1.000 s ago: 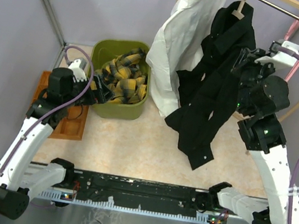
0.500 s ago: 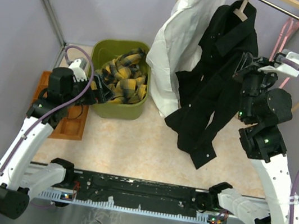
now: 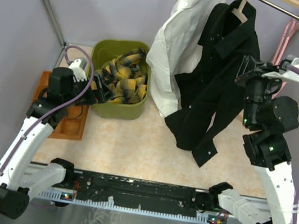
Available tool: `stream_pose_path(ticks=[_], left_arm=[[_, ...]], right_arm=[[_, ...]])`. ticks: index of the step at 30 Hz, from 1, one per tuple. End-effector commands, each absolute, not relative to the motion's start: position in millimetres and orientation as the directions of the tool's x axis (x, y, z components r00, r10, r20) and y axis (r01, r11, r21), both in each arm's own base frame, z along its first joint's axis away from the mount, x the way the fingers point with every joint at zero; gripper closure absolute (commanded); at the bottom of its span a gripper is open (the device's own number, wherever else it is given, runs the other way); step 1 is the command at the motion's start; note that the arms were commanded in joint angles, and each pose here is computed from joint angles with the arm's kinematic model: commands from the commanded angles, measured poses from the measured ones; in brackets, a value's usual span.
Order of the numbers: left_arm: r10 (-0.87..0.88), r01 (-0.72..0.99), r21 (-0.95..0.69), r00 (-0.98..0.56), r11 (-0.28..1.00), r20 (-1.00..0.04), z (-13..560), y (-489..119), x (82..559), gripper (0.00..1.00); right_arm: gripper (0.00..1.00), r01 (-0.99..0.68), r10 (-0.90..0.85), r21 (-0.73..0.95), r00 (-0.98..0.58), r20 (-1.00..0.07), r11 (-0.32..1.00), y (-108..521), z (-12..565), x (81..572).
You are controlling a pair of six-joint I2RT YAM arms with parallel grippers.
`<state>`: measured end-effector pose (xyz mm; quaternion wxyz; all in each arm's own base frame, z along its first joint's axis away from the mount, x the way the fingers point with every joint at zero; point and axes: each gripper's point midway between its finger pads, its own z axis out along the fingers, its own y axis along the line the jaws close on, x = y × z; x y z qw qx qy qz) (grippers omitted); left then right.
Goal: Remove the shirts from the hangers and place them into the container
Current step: Pick up the hanger from the clothesline.
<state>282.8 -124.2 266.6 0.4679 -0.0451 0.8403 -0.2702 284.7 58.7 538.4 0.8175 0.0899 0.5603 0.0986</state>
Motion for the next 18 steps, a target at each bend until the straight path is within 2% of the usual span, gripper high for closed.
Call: stream_pose_path(ticks=[1, 11, 18], left_arm=[[-0.335, 0.21, -0.495, -0.516, 0.843, -0.789, 285.8, -124.2, 281.5, 0.01], [-0.348, 0.224, -0.49, -0.467, 0.843, -0.813, 296.0, -120.1, 275.7, 0.01], [-0.359, 0.226, -0.496, -0.457, 0.838, -0.814, 302.6, -119.8, 274.3, 0.01]], right_arm=[[1.0, -0.207, 0.373, 0.313, 0.418, -0.828, 0.927, 62.3, 567.9, 252.0], [1.0, -0.382, 0.436, 0.324, 0.254, -0.863, 0.865, 86.1, 522.0, 215.6], [1.0, -0.56, 0.415, 0.196, 0.296, -0.86, 0.805, 102.4, 525.3, 169.7]])
